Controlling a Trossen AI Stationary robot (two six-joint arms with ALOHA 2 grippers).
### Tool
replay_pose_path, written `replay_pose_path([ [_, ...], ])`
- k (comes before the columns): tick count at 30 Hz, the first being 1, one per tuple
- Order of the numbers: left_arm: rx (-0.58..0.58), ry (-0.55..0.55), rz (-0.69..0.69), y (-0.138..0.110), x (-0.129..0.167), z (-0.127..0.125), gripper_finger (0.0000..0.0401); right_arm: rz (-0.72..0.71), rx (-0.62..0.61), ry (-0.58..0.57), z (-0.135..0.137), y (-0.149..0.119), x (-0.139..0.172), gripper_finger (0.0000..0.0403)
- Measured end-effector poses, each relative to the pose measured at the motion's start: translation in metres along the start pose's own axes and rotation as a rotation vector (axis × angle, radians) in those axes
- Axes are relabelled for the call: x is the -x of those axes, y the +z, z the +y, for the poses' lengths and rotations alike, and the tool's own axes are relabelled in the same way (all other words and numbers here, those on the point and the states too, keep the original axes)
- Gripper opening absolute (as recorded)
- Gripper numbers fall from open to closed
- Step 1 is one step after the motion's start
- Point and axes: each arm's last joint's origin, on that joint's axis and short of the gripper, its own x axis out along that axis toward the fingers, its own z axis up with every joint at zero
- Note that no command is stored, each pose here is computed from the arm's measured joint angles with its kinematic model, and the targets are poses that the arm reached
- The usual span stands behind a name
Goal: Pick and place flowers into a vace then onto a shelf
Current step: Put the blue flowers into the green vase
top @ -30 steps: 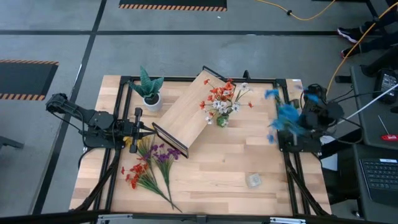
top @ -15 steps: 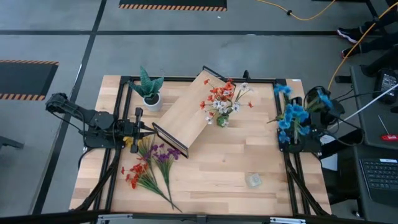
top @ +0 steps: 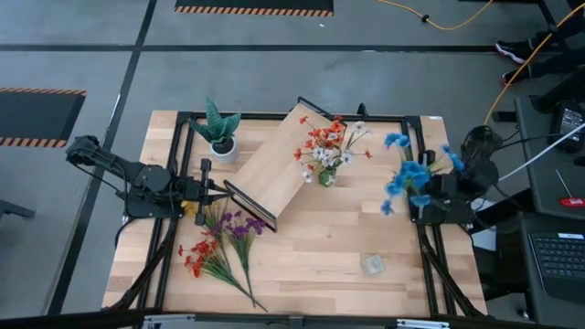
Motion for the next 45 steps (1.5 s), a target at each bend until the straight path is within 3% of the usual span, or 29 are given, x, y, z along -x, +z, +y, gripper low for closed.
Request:
replay_pose_path([
  [4, 0.0, 0.0, 0.001, 0.0, 0.0, 0.0, 0.0004, 0.028, -0.002, -0.028, 0.006, 0.005, -0.013, 0.0004],
  [10, -0.004, 0.0, 0.002, 0.0, 0.0, 0.0, 0.0004, 0.026, -0.036, 0.127, 0.012, -0.005, -0.031, 0.0004],
  [20, -0.008, 0.0, 0.002, 0.0, 0.0, 0.0, 0.0004, 0.019, -0.058, 0.089, -0.009, -0.031, -0.049, 0.0004],
  [26, -0.012, -0.001, 0.005, 0.0, 0.0, 0.0, 0.0004, -0.144, -0.047, 0.094, -0.013, -0.052, -0.05, 0.0004],
  [30, -0.037, 0.0, 0.003, 0.0, 0.0, 0.0, 0.0004, -0.122, -0.03, 0.045, -0.014, -0.069, -0.058, 0.0004],
  [45, -0.034, -0.001, -0.001, 0.0, 0.0, 0.0, 0.0004, -0.175, -0.029, 0.02, -0.024, -0.088, -0.092, 0.0004],
])
